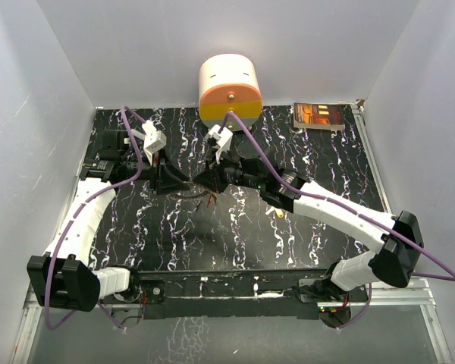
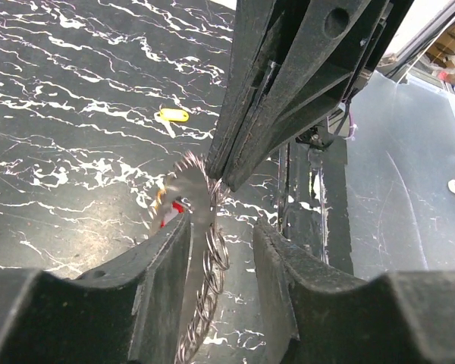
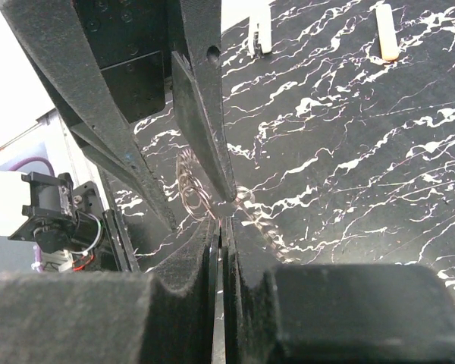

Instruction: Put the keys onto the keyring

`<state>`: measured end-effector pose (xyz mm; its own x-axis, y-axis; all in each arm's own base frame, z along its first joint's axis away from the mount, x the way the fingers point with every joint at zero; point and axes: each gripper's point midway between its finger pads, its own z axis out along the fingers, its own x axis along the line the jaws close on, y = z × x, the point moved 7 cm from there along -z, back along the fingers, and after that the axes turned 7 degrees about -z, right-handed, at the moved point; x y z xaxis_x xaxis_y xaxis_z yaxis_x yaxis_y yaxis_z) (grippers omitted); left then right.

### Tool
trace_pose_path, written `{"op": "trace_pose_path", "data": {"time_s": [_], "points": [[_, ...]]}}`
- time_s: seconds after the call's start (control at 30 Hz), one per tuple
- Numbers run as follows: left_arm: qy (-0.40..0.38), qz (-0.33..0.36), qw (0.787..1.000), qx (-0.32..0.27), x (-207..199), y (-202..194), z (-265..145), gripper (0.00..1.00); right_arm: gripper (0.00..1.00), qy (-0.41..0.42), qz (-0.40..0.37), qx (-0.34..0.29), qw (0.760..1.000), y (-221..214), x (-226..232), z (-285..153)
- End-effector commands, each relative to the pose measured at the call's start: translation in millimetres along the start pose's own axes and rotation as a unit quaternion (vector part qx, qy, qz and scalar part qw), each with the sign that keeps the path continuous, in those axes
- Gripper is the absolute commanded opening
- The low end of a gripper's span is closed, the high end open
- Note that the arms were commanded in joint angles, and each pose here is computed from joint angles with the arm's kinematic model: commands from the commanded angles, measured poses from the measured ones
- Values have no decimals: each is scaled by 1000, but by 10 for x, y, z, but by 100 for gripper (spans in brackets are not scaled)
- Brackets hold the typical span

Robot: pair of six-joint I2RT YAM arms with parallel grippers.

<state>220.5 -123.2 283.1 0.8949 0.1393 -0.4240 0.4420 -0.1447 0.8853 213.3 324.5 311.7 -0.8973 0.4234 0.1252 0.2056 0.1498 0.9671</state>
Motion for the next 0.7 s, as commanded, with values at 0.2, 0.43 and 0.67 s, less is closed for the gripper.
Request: {"op": "trace_pose_path", "data": {"time_s": [0.2, 0.43, 0.67], "points": [[-17, 31, 999, -12, -74, 153, 8, 53, 8, 22, -10, -91, 996, 589, 115, -149], [-15, 24, 1000, -10, -14, 218, 95, 66, 8, 21, -9, -90, 996, 619, 128, -164], [-25, 12, 1000, -2, 30, 222, 237, 68, 8, 23, -9, -86, 996, 616, 146, -137]]}}
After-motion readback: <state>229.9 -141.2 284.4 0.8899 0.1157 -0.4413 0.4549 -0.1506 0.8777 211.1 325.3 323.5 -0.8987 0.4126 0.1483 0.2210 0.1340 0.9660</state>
